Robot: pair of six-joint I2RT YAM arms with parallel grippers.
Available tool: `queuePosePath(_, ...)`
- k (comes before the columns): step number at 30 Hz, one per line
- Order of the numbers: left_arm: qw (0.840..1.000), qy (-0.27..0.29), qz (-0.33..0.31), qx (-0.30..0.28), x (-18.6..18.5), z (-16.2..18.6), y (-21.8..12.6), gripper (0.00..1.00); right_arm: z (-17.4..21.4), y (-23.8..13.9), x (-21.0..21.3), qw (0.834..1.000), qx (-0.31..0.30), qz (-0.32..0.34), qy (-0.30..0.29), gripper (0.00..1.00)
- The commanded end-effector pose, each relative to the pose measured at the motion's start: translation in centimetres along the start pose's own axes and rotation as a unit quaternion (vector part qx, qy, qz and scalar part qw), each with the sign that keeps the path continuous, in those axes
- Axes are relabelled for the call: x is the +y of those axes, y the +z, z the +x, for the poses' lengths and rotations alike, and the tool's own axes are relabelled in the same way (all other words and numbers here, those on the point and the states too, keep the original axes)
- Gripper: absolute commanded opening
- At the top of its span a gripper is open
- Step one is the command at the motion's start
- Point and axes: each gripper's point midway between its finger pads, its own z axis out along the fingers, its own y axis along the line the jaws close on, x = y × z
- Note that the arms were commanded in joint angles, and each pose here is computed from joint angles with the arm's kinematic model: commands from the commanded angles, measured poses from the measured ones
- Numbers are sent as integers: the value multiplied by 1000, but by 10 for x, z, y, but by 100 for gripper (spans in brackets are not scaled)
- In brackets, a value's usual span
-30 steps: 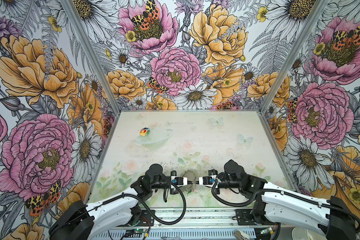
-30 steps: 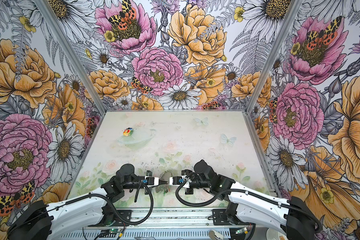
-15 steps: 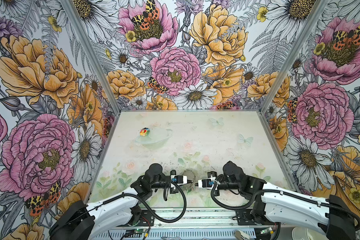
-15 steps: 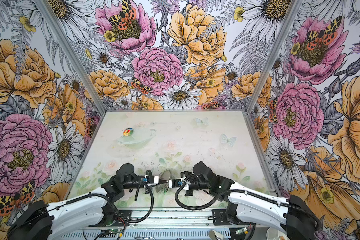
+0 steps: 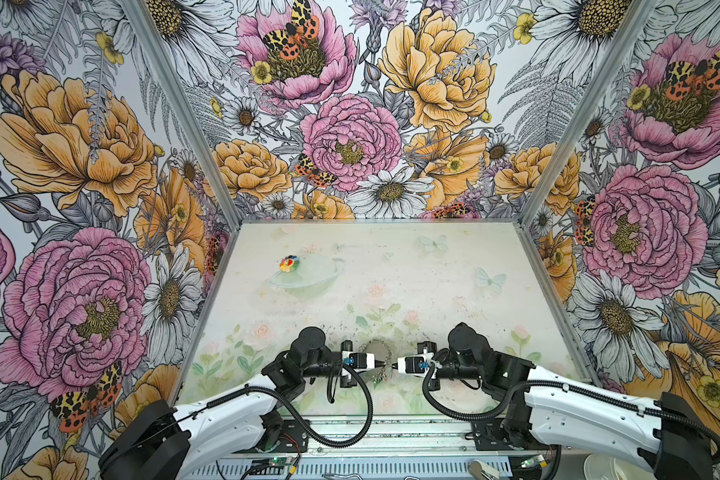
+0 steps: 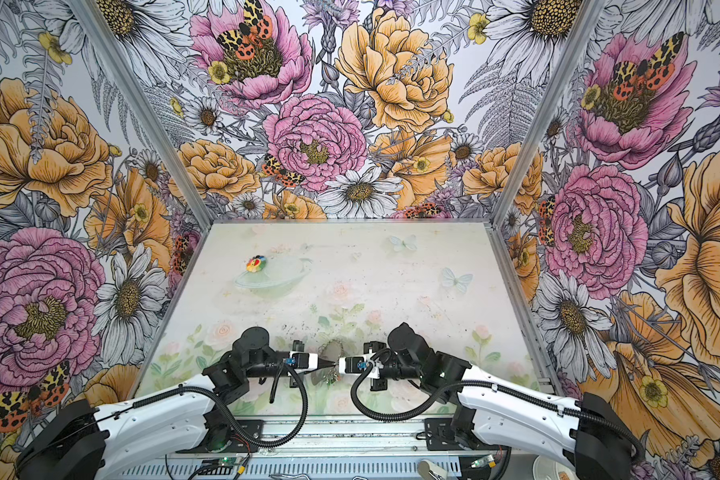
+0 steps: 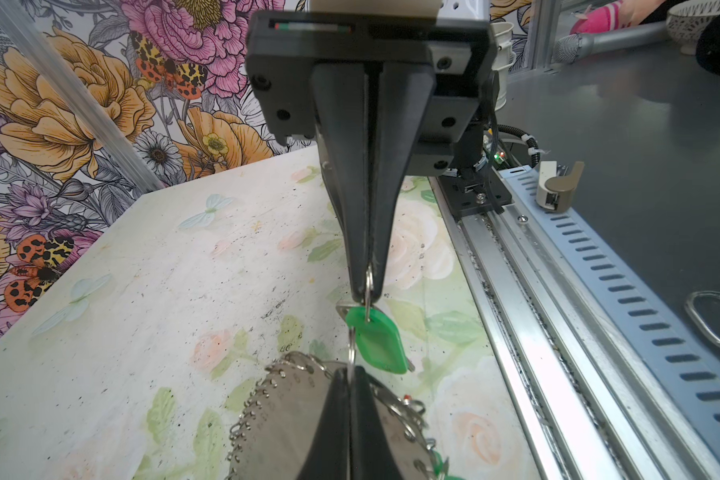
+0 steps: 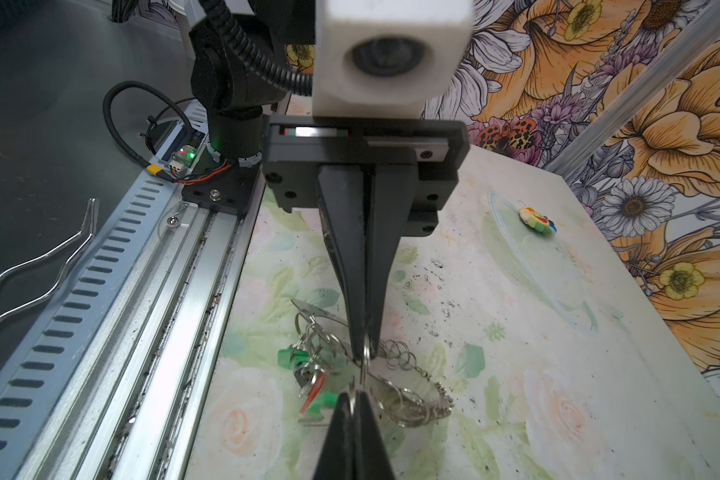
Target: Put the keys on the keyring
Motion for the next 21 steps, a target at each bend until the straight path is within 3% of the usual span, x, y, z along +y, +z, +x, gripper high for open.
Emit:
queuePosePath(1,1000,18,14,-16,-2,-11,2,0,-10,-3,-10,1000,-9,17,-11,0)
queuePosePath(21,1000,11,23,-16,-2,-12,4,0,-14,0,-2,1000,-23,-15,-9,0)
